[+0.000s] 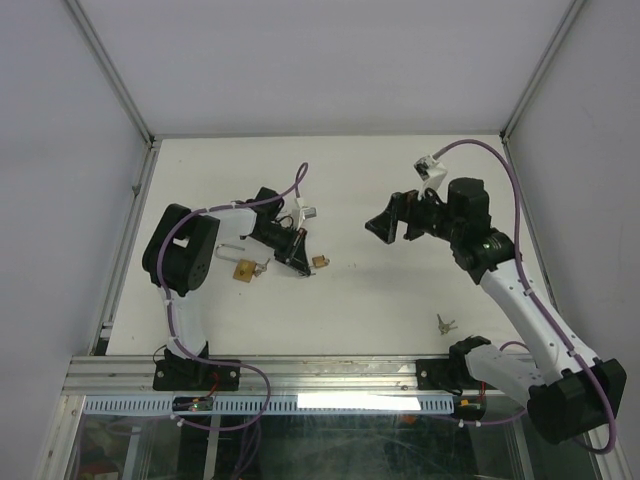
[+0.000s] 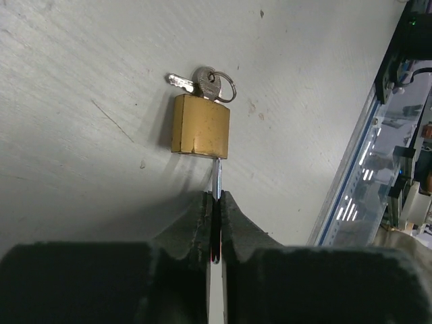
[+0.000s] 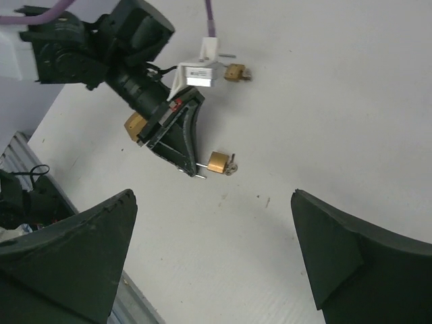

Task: Unlock with the key

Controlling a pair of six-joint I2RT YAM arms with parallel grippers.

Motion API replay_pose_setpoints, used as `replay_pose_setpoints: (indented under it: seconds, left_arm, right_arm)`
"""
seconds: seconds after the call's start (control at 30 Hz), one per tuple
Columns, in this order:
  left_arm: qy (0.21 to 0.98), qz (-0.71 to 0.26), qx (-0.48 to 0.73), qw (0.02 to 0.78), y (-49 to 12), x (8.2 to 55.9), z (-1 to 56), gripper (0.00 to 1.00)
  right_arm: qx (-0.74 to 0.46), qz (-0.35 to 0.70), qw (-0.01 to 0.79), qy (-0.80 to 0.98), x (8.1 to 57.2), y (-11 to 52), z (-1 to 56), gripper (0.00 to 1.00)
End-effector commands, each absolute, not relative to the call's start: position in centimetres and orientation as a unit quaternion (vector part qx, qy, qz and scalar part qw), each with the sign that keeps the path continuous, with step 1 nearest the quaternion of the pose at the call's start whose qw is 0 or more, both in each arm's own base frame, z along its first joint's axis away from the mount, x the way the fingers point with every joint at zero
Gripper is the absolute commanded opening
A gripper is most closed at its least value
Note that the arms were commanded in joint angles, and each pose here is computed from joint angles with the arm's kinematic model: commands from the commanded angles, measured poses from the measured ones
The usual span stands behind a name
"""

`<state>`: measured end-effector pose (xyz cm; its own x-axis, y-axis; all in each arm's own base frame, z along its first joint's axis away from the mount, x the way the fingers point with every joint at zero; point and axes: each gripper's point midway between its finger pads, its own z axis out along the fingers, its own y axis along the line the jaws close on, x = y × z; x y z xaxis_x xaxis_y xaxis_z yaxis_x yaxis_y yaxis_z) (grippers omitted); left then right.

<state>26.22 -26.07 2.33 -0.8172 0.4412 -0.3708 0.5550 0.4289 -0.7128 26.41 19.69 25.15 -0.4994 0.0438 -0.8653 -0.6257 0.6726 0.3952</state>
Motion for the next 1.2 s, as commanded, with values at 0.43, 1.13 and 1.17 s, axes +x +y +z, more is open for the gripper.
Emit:
replay_pose_setpoints:
  seconds: [0.43, 1.13, 1.17]
  left_arm:
    - [0.882, -0.384, 0.247, 0.118, -21.2, 27.8, 2.9, 0.99]
    - [0.715, -0.316, 0.345, 0.520, -21.8, 38.1, 20.4, 0.99]
    - [0.703, -0.320, 0.331, 0.543, -21.9, 38.5, 21.5, 0.99]
  right_arm:
    - [0.103, 0.143, 0.394, 0.902, 32.2, 9.2, 20.4, 1.00]
    - [0.298, -0.020, 0.349, 0.888, 30.6, -4.8, 18.7, 1.00]
    - [0.298, -0.035, 0.341, 0.891, 30.3, -5.4, 18.3, 1.00]
